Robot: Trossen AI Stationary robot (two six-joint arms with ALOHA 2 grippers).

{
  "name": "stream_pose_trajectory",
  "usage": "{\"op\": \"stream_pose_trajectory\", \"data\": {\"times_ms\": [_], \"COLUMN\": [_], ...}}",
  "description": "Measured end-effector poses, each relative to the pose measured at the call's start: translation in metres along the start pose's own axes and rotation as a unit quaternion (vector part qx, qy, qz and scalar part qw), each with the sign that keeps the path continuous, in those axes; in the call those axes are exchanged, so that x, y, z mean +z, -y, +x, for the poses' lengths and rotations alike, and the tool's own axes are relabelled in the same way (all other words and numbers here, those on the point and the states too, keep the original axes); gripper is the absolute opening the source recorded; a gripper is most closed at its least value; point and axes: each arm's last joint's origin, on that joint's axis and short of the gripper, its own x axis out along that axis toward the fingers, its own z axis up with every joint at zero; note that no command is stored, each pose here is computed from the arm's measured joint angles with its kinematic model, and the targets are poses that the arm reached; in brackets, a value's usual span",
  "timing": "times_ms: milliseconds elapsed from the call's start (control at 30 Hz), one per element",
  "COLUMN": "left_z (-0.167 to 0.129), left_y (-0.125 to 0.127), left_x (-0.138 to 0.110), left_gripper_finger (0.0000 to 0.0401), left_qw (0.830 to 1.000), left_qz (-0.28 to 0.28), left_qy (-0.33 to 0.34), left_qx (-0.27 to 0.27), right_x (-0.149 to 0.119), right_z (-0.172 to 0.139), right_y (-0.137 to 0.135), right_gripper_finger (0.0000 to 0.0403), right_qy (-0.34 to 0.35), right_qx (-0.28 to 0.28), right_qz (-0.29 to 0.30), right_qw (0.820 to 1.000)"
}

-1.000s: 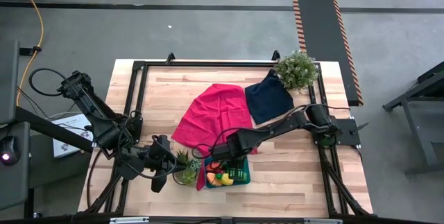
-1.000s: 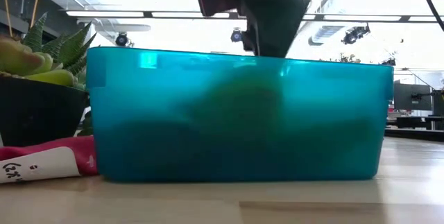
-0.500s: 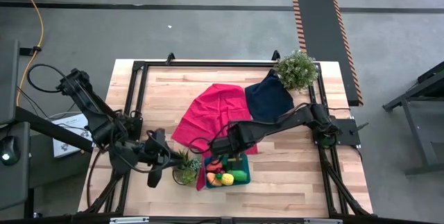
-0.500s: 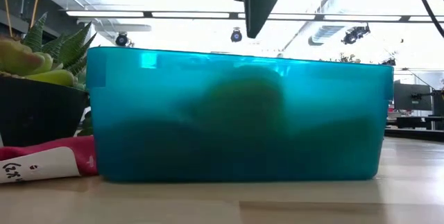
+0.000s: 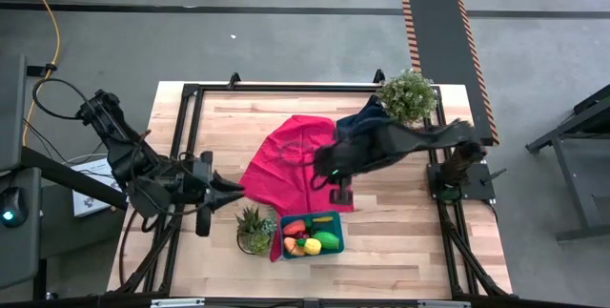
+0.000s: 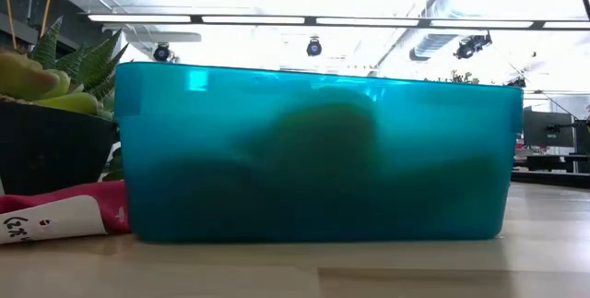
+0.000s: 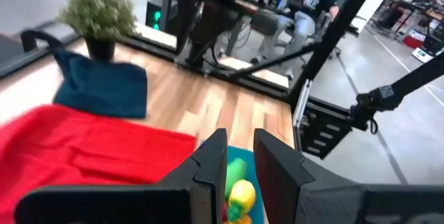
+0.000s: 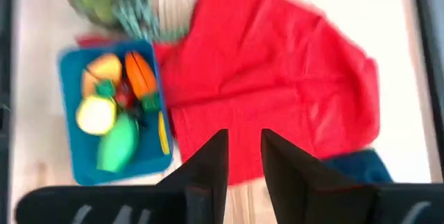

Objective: Pick and placing Produce into tupperware
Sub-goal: Return to Home Position

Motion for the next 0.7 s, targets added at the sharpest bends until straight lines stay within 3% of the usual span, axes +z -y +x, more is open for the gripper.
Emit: {"op": "stream_pose_trajectory", "data": {"times_ms": [200, 300, 433, 600, 700], "left_z": [0.006, 0.018, 0.032, 0.025, 0.010], "left_y": [-0.021, -0.030, -0.050, -0.081, -0.098], "left_x": [0.022, 0.038, 0.053, 0.061, 0.064], "left_gripper_finger": [0.0062, 0.0062, 0.0062, 0.0062, 0.0062], "left_qw": [1.000, 0.998, 0.994, 0.997, 0.997], "left_qz": [0.011, 0.031, 0.048, 0.054, 0.055], "left_qy": [0.014, 0.027, 0.022, 0.010, 0.045], "left_qx": [-0.008, -0.049, -0.095, -0.048, -0.039], "right_x": [-0.012, -0.020, -0.032, -0.044, -0.052], "right_z": [-0.070, -0.100, -0.126, -0.144, -0.157], "right_y": [0.016, 0.024, 0.032, 0.038, 0.043], "right_gripper_finger": [0.0031, 0.0005, 0.0004, 0.0001, 0.0000], "right_qy": [0.136, 0.193, 0.234, 0.256, 0.276], "right_qx": [0.029, 0.049, 0.064, 0.069, 0.057], "right_qz": [0.027, 0.039, 0.060, 0.075, 0.084], "right_qw": [0.990, 0.979, 0.968, 0.961, 0.956]}}
